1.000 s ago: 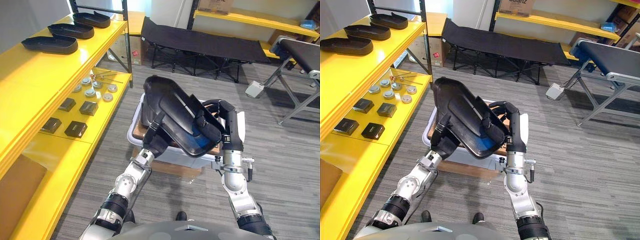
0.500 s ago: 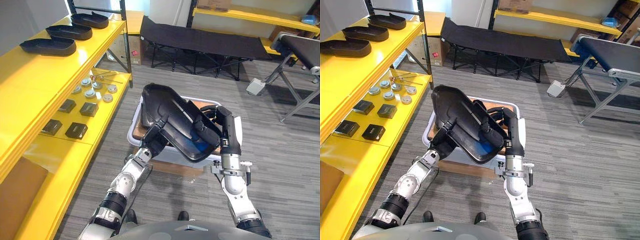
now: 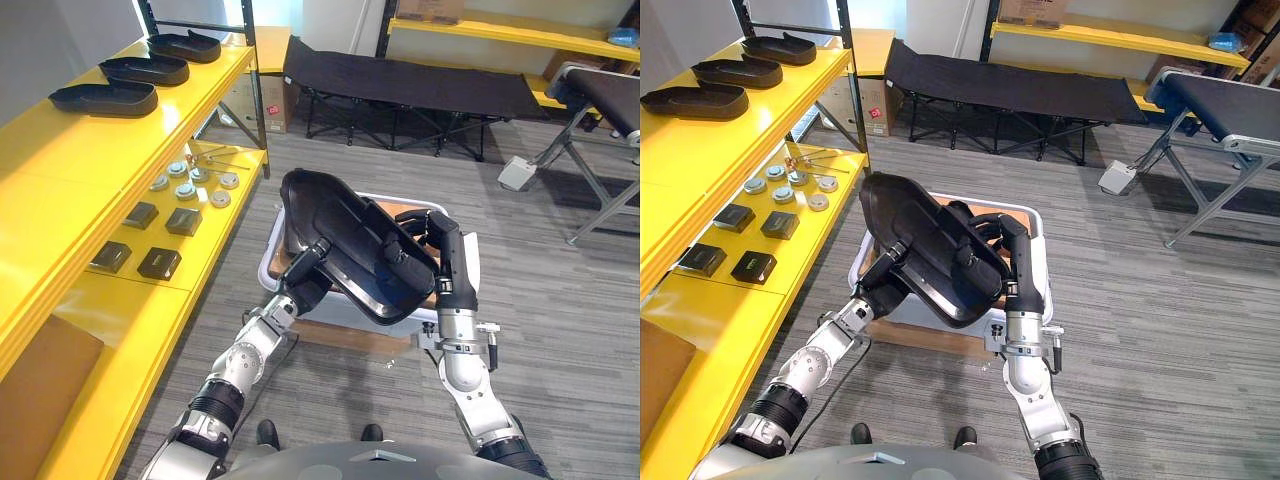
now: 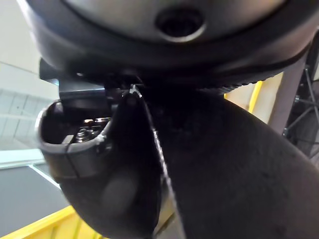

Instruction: Walk over and take three plastic housings, then place them on the shelf

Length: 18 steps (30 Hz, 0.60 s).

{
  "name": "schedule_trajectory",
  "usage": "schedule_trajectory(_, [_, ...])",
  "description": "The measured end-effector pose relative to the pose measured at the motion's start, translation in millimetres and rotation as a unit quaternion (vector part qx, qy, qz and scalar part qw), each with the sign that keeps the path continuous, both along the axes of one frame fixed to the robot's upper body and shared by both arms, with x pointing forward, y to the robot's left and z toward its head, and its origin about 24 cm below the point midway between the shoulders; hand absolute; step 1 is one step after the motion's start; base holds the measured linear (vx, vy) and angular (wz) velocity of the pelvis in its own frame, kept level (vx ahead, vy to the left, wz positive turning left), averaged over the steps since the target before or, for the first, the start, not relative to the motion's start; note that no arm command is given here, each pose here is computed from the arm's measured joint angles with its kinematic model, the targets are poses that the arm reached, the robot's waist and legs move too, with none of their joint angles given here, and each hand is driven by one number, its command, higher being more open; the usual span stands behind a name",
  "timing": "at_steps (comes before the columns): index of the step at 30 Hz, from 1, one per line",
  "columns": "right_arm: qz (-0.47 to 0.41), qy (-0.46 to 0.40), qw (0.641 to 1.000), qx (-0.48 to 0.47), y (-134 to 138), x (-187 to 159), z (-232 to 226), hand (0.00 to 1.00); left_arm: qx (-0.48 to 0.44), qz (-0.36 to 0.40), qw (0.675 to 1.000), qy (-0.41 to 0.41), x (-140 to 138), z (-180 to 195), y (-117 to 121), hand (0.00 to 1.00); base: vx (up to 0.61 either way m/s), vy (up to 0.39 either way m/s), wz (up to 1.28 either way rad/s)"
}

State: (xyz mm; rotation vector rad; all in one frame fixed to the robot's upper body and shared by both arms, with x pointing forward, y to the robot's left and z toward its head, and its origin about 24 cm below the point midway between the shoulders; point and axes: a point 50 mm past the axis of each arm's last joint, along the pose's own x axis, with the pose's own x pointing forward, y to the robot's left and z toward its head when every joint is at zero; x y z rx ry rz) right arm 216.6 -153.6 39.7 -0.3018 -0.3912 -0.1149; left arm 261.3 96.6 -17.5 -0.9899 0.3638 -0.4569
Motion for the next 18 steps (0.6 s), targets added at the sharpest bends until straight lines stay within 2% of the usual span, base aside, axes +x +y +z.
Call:
schedule_trajectory(4, [-0.003, -0.002, 1.0, -0.001, -1.0, -0.1, 0.2, 0.0, -0.001, -0.002, 1.0, -0.002, 0.3, 1.0, -1.2, 0.0, 0.0, 0.0, 0.0])
schedule_trajectory(5, [-0.004, -0.004, 1.0, -0.002, -1.8, -0.4, 0.7, 1.0, -0.005, -0.003, 1.0, -0.003, 0.4, 1.9, -1.9, 0.0, 0.0, 0.0, 0.0])
schedule_trajectory(13, [-0.014, -0.029, 0.999, 0.006, -1.4, -1.4, 7.0, 1.0, -0.017, 0.002, 1.0, -0.022, 2.5, 11.7, -5.8, 0.0, 0.0, 0.0, 0.01])
schedule_trajectory(18, [-0.029, -0.021, 0.999, 0.011, -2.4, 1.2, 7.6, 1.0, 0.038, 0.027, 0.997, -0.059, 8.4, 29.4, -7.2, 0.0, 0.0, 0.0, 0.01])
